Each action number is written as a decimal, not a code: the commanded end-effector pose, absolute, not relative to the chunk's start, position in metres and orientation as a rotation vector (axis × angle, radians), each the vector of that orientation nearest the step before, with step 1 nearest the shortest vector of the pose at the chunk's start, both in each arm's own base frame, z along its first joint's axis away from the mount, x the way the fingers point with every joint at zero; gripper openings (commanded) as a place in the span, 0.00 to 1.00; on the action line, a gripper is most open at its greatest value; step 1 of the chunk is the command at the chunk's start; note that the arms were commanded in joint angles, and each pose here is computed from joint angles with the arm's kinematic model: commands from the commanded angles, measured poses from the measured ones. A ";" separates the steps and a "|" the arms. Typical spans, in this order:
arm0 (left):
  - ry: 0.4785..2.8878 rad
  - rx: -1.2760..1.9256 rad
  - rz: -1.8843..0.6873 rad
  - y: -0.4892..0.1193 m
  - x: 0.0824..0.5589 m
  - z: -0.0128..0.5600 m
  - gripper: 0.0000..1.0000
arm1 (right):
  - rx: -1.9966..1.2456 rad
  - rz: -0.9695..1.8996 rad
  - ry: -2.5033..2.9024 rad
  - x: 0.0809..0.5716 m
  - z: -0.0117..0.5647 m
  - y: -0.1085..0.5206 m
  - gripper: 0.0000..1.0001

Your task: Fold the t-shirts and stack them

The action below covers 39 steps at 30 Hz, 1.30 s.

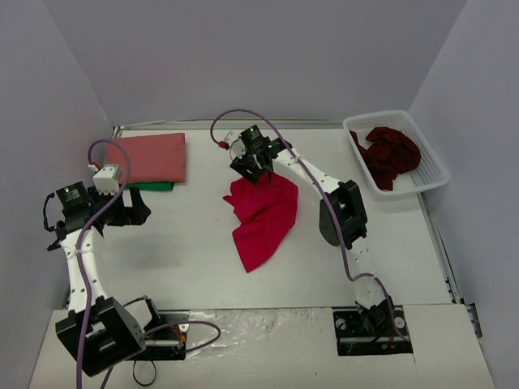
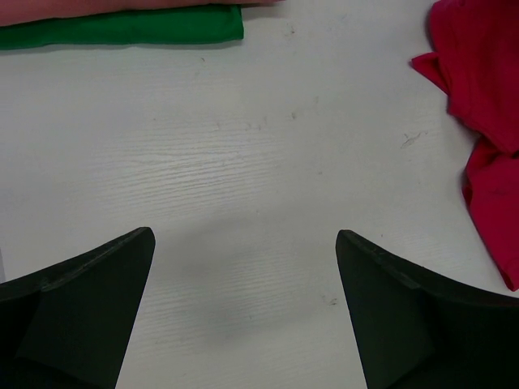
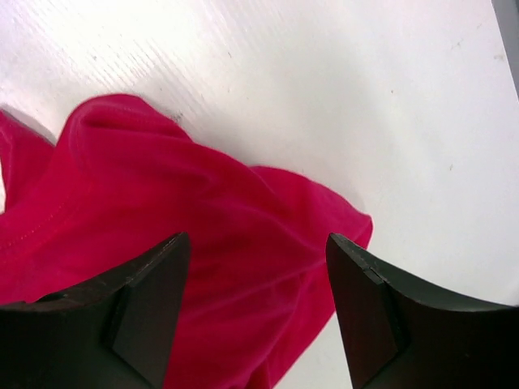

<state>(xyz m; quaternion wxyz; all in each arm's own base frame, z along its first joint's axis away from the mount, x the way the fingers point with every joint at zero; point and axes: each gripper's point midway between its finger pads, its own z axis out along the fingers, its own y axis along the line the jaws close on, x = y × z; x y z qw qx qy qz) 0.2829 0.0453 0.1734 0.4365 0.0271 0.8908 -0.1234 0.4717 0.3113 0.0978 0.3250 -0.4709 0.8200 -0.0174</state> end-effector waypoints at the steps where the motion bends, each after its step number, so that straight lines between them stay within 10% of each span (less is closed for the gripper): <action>1: 2.158 0.085 -0.310 0.046 0.289 0.194 0.94 | -1.252 -0.055 2.124 0.466 0.110 0.332 0.64; 20: 2.159 0.100 -0.331 0.045 0.290 0.191 0.94 | -1.290 -0.100 2.143 0.447 0.070 0.372 0.36; 39: 2.175 0.098 -0.347 0.045 0.290 0.187 0.94 | -1.360 -0.090 2.201 0.444 0.017 0.381 0.45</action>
